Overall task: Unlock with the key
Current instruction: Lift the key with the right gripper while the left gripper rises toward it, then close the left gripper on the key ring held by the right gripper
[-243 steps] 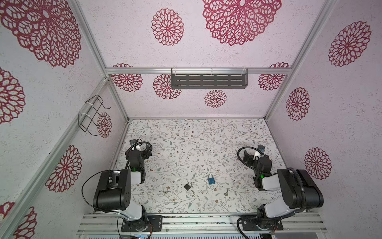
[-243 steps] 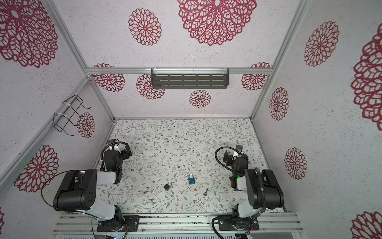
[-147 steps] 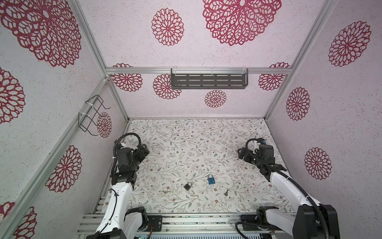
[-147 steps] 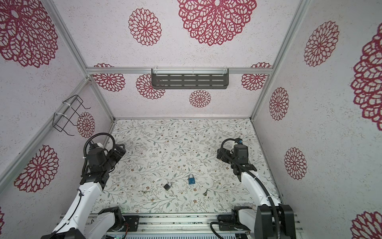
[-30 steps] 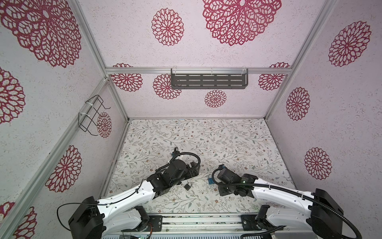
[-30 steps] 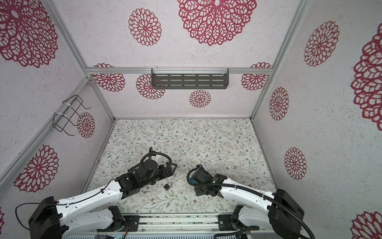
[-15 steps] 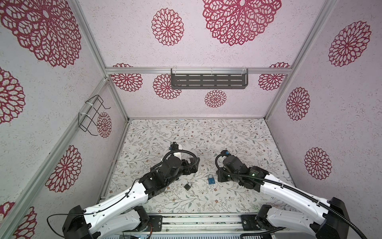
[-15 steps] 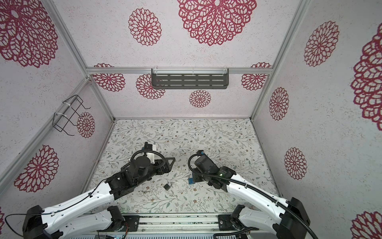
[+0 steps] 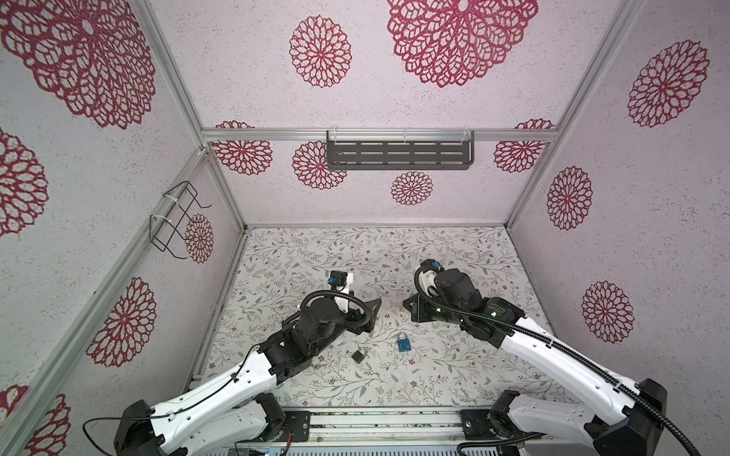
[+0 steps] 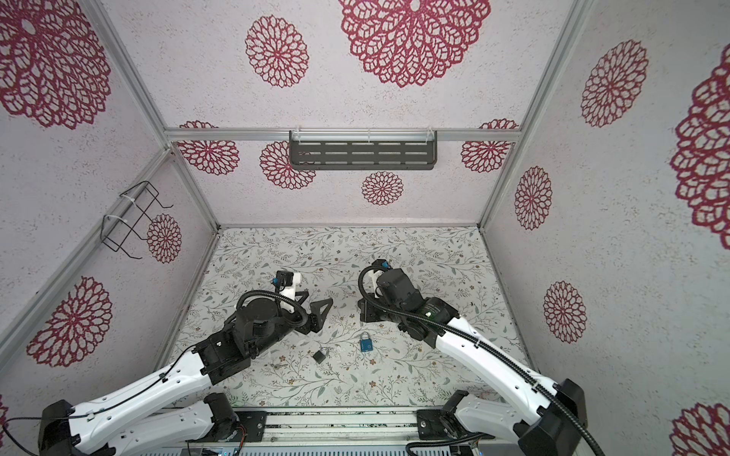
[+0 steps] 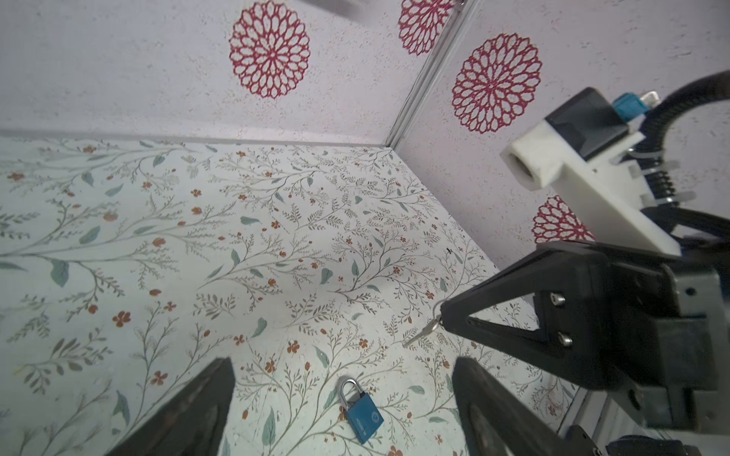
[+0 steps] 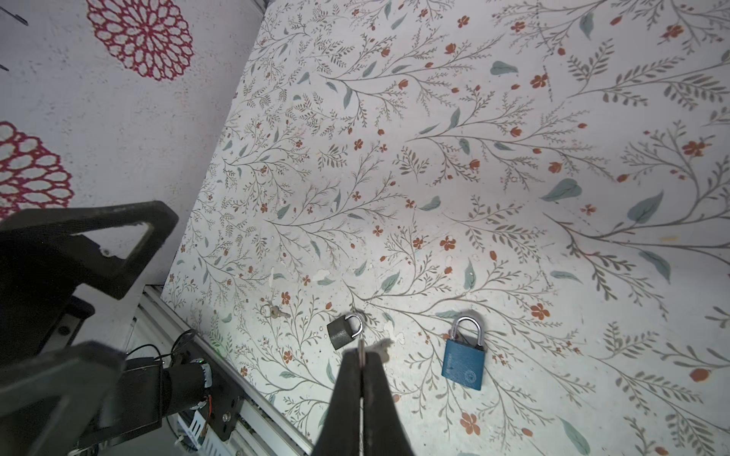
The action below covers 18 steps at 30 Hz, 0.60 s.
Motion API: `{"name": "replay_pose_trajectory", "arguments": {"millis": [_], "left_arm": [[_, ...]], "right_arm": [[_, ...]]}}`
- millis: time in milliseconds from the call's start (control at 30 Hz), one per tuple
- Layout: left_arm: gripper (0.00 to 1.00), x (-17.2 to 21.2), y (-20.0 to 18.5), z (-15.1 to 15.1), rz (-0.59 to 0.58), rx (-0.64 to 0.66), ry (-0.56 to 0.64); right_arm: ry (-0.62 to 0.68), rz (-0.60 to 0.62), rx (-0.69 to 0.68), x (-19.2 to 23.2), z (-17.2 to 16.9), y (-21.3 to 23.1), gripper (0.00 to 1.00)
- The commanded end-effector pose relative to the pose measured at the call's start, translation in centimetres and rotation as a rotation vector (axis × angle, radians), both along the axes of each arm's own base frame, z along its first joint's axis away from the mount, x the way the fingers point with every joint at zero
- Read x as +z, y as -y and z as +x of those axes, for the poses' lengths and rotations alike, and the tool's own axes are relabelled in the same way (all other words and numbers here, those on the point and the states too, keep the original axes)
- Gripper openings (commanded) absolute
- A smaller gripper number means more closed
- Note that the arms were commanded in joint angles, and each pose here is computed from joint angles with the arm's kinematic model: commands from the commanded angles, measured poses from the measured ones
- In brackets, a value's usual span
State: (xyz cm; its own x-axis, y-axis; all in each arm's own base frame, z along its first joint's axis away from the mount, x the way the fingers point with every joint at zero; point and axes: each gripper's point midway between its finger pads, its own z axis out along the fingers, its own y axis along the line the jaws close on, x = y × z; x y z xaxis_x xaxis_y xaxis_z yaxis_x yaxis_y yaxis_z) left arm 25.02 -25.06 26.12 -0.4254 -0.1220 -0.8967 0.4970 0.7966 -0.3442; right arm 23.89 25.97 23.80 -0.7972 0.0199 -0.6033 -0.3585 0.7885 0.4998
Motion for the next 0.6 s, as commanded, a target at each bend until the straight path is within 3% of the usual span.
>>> {"name": "replay_pose_trajectory", "arguments": {"millis": [0, 233, 567], "left_arm": [[0.86, 1.2, 0.8, -0.4, 0.021, -0.075, 0.126], [0.75, 0.6, 1.6, -0.5, 0.027, -0.120, 0.190], [0.69, -0.3, 3.1, -0.6, 0.030, -0.182, 0.215]], "right_arm": [[0.022, 0.060, 0.049, 2.5, 0.3, -1.5, 0.00], [0.020, 0.115, 0.066, 4.4, 0.6, -2.7, 0.00], [0.041, 0.183, 0.086, 7.4, 1.0, -3.9, 0.00]]}}
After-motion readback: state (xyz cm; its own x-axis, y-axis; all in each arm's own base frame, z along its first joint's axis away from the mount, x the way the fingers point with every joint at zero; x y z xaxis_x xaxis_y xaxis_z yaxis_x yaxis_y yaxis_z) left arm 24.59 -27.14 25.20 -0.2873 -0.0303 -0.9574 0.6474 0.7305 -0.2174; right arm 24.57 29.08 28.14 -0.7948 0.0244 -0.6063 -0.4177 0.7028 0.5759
